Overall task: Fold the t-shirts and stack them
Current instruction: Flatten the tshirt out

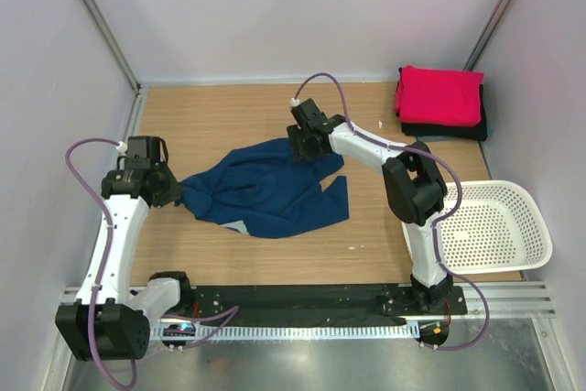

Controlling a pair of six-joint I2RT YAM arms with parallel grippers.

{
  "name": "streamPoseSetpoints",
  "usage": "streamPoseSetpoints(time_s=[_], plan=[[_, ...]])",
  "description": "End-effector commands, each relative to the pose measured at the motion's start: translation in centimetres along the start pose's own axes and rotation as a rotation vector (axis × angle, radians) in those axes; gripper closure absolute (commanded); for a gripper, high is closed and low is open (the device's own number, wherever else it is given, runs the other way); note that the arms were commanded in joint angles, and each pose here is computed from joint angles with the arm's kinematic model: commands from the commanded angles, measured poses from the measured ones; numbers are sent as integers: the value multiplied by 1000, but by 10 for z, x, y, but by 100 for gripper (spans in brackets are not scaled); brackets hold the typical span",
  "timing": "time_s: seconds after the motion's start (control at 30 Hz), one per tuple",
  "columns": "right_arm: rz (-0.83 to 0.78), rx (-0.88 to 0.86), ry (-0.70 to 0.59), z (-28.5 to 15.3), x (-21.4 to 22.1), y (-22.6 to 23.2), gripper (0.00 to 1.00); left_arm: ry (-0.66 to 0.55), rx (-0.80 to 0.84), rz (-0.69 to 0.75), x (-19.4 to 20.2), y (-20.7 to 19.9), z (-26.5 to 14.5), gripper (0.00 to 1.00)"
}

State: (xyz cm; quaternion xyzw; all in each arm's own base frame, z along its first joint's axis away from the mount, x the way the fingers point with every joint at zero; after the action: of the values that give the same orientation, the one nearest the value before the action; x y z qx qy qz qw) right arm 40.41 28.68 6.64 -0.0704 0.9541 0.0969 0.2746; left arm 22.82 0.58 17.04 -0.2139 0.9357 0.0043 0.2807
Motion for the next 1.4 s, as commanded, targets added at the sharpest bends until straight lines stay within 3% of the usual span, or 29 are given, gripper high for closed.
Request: streamPoseSetpoints(time_s=[0.0, 0.53, 0.63, 0.73, 0.8, 1.0, 1.2, 1.37], plan=[[-35, -114, -114, -12, -36, 33, 41, -38, 25, -22, -9, -5, 1, 100], [-58, -106, -63, 9, -24, 32, 53, -47, 6, -11, -19, -5, 0, 100], [-63, -99, -66, 8, -27, 30, 70, -48, -1, -12, -19, -4, -1, 100], [-66, -80, -94, 1, -35, 27, 96, -53, -9, -9, -21, -2, -2, 100], [-72, -57, -113, -9, -43, 24, 99, -57, -22, -3, -22, 0, -4, 100], [-90, -12, -223, -86, -82, 14, 99, -123, -87, 15, -41, 11, -22, 100], [-76, -11, -431, -203, -118, 0, 99, -377, -179, 60, -114, 23, -94, 100], [-38, -9, -565, -270, -136, -10, 99, -637, -187, 43, -174, 24, -177, 100]])
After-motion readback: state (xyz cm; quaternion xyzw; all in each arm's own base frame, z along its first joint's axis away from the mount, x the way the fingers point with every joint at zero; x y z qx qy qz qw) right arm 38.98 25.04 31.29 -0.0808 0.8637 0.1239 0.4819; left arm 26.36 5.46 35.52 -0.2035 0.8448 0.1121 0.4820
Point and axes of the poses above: each gripper's point midway between its finger pads, its own z axis out along the fingers, its own y axis along the line the jaws close on, x = y × z, the point moved 1 cm from there along -z, back along the fingers, and after that the axes turned 7 degrees about z, right-handed, at the moved point
